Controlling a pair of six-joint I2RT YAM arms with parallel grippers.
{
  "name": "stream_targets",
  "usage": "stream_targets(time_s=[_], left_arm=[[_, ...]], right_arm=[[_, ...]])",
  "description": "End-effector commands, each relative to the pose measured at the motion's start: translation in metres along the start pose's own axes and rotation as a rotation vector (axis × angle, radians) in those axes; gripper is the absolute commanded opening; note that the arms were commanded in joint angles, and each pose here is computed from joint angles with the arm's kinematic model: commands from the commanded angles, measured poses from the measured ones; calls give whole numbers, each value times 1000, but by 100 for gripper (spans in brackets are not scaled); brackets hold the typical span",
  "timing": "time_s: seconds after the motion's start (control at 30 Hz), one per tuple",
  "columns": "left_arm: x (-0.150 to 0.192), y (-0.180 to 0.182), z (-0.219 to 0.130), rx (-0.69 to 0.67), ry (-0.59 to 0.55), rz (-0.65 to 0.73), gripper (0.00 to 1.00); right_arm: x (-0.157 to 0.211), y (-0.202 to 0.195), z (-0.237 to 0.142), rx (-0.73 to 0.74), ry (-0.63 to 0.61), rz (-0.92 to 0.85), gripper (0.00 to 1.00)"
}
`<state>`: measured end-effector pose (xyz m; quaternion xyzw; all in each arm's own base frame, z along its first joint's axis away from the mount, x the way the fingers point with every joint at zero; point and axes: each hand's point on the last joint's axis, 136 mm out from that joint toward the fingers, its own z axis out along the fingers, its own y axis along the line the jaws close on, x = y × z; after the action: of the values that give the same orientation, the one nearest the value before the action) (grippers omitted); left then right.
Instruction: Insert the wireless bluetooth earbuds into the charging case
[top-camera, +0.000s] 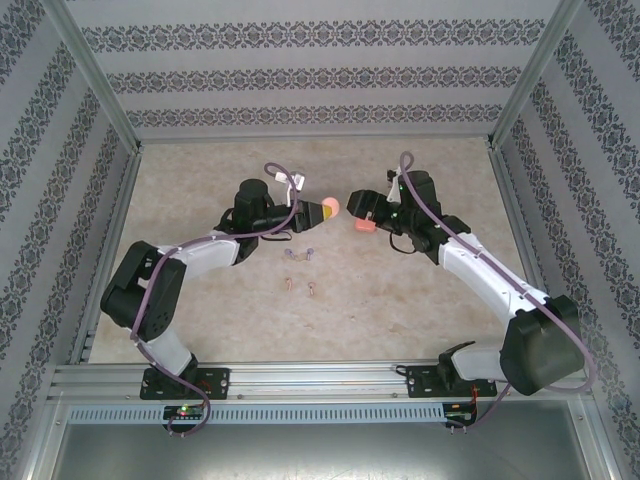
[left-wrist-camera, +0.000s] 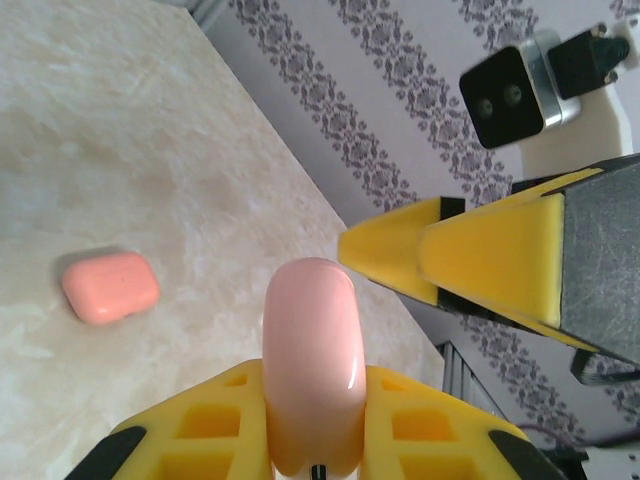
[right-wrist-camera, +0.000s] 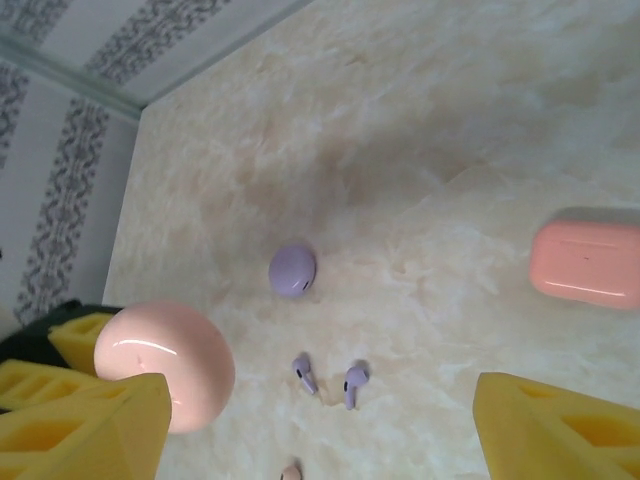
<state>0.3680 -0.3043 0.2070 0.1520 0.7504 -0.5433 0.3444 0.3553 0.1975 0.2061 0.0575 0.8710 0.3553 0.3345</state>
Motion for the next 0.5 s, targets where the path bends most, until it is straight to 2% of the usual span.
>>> stream_targets(time_s=[0.0,0.47], left_arm=[[2,-16,-5,41,70,51,0],[-1,-24,-5,57,88,68,0]], right_arm=[[-4,25,-5,-135,-22,-153,79],[19,37,19,-213,56,-171,76]])
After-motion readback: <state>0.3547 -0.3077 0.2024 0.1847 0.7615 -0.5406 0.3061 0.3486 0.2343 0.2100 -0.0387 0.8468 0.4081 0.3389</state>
